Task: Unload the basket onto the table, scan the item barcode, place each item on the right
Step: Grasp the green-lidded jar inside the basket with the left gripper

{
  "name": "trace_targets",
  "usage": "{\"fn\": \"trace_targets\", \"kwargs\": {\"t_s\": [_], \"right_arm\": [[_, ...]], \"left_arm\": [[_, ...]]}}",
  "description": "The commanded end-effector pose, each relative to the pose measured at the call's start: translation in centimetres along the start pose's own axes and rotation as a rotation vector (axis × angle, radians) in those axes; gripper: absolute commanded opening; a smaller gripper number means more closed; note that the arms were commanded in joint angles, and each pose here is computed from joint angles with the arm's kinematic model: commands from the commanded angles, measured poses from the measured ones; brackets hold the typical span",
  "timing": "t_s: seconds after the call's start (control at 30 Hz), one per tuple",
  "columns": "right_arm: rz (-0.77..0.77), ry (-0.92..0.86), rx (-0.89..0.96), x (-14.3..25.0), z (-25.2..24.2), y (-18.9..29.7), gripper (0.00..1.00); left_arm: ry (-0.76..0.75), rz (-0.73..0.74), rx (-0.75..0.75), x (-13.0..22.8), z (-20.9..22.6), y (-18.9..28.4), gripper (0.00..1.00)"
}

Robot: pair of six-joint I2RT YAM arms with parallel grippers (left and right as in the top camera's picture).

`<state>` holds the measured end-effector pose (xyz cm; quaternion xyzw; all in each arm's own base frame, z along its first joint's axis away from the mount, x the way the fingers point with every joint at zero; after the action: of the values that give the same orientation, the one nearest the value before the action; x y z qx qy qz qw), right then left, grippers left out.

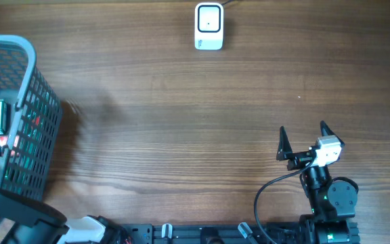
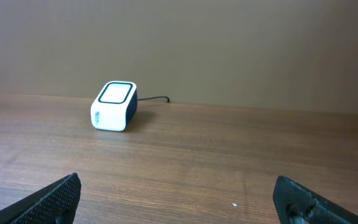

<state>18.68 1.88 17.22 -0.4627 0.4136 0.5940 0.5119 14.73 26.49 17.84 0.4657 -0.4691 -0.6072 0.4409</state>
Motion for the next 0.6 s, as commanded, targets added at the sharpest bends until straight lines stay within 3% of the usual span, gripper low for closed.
{"fn": "trace_targets", "kwargs": {"t_s": [0.0, 0.17, 0.5, 0.57], "right_arm": [[-0.003, 0.012, 0.007, 0.0, -0.1, 0.0, 1.0], [-0.003, 0.012, 0.007, 0.0, -0.1, 0.0, 1.0], [-0.003, 0.012, 0.007, 0.0, -0.1, 0.0, 1.0], [-0.003, 0.012, 0.007, 0.0, -0.1, 0.0, 1.0]], "left_arm": [[0.114, -0.043, 0.01, -1.5, 2.0, -0.5, 1.0], [0.119, -0.082, 0.037, -3.0, 1.2, -1.5, 1.0], [0.064, 0.045, 0.11, -3.6, -2.6, -7.7, 1.0], [0.041, 0.05, 0.11, -3.5, -3.5, -8.3, 0.85]]}}
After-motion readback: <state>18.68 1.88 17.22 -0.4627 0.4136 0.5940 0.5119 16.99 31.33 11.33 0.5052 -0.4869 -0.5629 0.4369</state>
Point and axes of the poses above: each gripper's point midway between its finger pads, its own y axis back along the fingers, its own z axis along the line the jaws close on, x = y × z, the point moved 6 cm from there along y, back along the fingers, and after that the axes turned 14 degrees about -y, right-handed, at the moved point
